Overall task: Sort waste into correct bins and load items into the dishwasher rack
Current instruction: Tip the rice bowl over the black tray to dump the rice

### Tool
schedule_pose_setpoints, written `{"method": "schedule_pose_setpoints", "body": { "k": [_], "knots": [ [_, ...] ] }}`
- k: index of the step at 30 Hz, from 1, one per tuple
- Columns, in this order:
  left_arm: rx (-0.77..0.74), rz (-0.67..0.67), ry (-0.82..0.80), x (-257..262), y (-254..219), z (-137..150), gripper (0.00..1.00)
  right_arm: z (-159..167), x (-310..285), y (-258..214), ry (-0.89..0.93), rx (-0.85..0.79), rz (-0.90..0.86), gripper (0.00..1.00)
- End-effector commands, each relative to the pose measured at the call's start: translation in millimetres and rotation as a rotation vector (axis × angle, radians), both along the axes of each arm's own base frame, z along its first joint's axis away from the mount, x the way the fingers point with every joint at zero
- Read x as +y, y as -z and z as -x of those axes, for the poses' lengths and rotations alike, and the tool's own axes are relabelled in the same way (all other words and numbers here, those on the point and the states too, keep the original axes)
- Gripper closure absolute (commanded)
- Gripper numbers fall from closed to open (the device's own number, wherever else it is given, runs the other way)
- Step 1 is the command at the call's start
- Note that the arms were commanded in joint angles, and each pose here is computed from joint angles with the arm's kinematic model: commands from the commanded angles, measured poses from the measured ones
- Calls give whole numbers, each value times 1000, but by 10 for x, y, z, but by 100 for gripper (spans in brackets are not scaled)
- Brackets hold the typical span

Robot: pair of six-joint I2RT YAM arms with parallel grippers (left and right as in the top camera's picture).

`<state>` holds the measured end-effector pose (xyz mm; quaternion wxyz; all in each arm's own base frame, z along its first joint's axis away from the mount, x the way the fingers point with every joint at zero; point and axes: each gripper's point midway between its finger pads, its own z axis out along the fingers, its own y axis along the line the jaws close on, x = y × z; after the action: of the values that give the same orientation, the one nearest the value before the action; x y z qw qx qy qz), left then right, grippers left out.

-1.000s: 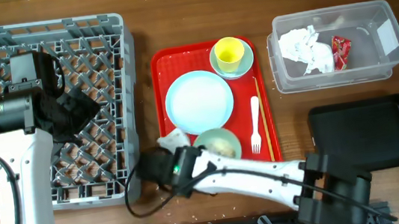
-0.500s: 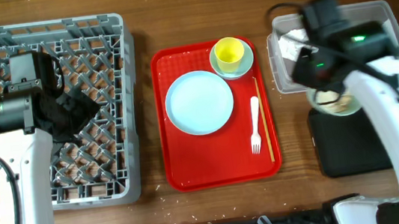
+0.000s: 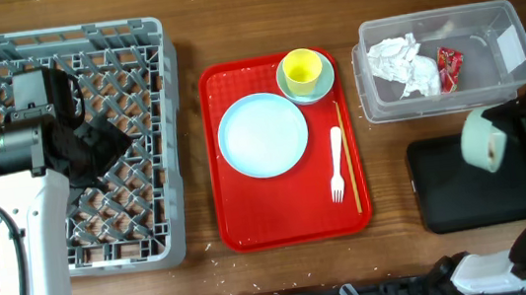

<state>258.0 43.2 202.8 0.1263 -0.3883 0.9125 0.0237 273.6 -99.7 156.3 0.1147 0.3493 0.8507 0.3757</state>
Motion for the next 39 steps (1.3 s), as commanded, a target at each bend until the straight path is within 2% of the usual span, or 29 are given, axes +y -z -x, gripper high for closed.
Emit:
{"method": "schedule_pose_setpoints", "body": {
  "k": [1, 8, 16, 17, 20, 21, 31, 32, 34, 36, 37, 39],
  "knots": [
    [-26, -11, -4, 24, -69, -12, 0, -43, 27, 102, 55, -77, -217, 96],
    [-26, -11, -4, 24, -69, -12, 0, 187, -272, 403, 177, -116, -430, 96],
    [-26, -11, -4, 24, -69, -12, 0, 299, -484, 323, 311, -187, -568, 96],
    [-26, -11, -4, 24, -69, -12, 0, 287, -520, 322, 312, -221, -547, 96],
    [-26, -11, -4, 24, -69, -12, 0, 315, -513, 375, 323, -170, -568, 96],
    [-26, -11, -4, 24, -69, -12, 0, 285, -533, 324, 322, -223, -557, 96],
    [-26, -11, -4, 24, -69, -12, 0, 286, -545, 308, 312, -257, -537, 96],
    [-26, -11, -4, 24, -69, -12, 0, 249, -593, 291, 315, -313, -509, 96],
    [-26, -11, -4, 24, -69, -12, 0, 260, -587, 316, 347, -247, -558, 96],
    [-25, -11, -4, 24, -68, -12, 0, 247, -589, 253, 318, -313, -515, 96],
    [-26, -11, -4, 24, -69, -12, 0, 279, -549, 291, 315, -254, -537, 96],
    [-26, -11, -4, 24, -69, -12, 0, 284, -545, 290, 306, -258, -527, 96]
  ]
}}
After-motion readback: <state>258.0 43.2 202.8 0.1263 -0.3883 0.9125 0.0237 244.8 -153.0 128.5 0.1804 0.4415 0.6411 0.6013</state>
